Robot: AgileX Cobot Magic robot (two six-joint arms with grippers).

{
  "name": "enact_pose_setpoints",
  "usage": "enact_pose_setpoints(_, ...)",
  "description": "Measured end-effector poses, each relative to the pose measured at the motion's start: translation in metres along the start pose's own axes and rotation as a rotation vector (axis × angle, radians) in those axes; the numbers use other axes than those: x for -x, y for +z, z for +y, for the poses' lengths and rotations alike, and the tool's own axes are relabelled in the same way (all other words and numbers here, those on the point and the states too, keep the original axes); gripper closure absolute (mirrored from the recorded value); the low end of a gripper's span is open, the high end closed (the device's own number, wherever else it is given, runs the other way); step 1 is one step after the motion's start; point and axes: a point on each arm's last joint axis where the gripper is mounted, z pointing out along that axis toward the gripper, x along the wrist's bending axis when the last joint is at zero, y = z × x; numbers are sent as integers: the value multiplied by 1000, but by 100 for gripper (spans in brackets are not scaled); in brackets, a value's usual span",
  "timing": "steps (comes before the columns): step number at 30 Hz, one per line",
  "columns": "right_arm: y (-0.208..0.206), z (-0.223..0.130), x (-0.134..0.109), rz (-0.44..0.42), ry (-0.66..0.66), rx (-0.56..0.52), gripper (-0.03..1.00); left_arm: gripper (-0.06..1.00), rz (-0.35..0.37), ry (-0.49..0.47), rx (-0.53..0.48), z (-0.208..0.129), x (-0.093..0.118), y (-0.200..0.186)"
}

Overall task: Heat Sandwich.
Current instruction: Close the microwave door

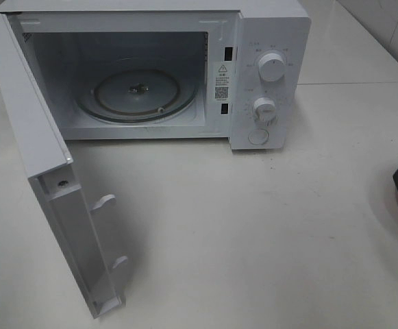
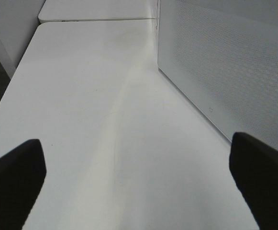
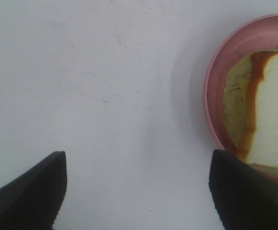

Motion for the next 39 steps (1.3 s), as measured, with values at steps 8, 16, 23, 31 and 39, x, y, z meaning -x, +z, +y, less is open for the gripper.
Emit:
enact_pose_setpoints(8,-31,-18,5,1,1,75,20,-4,0,0,0,0,0,0)
enact_pose_setpoints(16,-58,-56,13,0,35,184,20,-4,0,0,0,0,0,0)
enact_pose_setpoints(23,-63,-88,21,-48,128,232,20,-4,0,0,0,0,0,0)
enact_pose_setpoints(31,-68,-127,22,-67,171,361,20,-4,0,0,0,0,0,0)
enact_pose_setpoints(39,-78,-154,21,-66,181,523,20,-4,0,0,0,0,0,0)
